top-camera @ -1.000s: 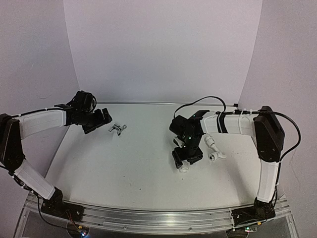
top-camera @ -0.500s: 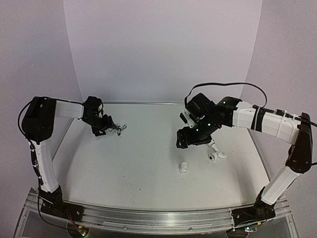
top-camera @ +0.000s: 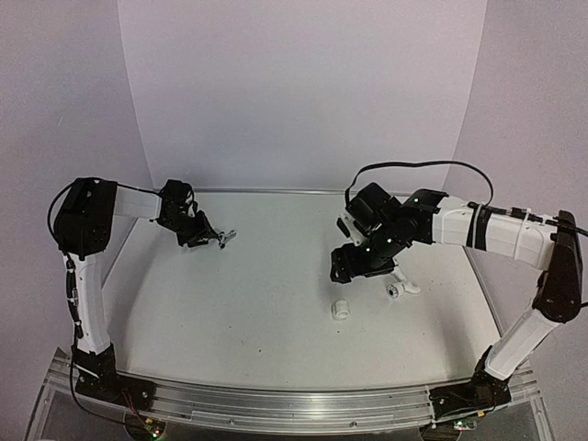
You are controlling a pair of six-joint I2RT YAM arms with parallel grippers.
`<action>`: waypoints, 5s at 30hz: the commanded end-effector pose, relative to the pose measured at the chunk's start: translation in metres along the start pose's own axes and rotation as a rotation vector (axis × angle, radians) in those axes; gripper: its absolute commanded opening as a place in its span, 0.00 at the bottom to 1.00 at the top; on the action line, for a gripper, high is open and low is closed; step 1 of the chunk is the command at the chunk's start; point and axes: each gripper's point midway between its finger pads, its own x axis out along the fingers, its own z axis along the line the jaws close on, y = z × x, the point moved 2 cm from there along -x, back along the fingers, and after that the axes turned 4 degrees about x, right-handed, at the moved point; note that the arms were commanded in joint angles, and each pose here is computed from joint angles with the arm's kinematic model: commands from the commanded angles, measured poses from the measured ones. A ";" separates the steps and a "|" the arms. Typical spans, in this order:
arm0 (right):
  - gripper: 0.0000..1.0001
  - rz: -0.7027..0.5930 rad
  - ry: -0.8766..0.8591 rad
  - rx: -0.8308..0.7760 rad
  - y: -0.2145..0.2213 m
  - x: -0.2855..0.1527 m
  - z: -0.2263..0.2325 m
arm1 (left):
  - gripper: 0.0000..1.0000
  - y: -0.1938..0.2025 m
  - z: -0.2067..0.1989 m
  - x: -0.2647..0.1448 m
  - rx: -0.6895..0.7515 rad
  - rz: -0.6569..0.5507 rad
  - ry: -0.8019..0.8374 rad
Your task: Install the water faucets
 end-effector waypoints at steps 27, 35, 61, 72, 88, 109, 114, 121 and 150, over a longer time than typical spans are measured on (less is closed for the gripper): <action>0.75 -0.249 -0.209 -0.132 -0.055 0.019 0.083 | 0.00 0.125 -0.177 -0.111 -0.154 0.124 0.366; 0.76 -0.464 0.204 -0.451 -0.048 0.042 0.119 | 0.00 0.145 -0.208 -0.113 -0.231 0.215 0.407; 0.92 -0.278 -0.599 -0.330 -0.032 -0.052 0.135 | 0.00 0.180 -0.237 -0.164 0.554 0.175 0.702; 0.89 -0.170 -0.797 -0.254 -0.028 -0.073 0.110 | 0.00 0.212 -0.254 -0.223 0.758 0.248 0.979; 0.00 -0.105 -0.951 -0.218 -0.023 -0.058 0.125 | 0.00 0.219 -0.259 -0.242 0.795 0.246 1.033; 0.00 -0.211 -1.106 -0.213 -0.031 -0.097 0.136 | 0.86 0.207 -0.292 -0.242 0.552 0.087 1.095; 0.00 -0.229 -1.100 -0.212 -0.031 -0.100 0.135 | 0.56 0.216 -0.307 -0.234 0.543 0.124 1.119; 0.00 -0.225 -1.104 -0.215 -0.030 -0.101 0.135 | 0.38 0.221 -0.314 -0.232 0.529 0.137 1.150; 0.00 -0.224 -1.114 -0.168 -0.031 -0.107 0.134 | 0.02 0.220 -0.306 -0.250 0.570 0.057 1.168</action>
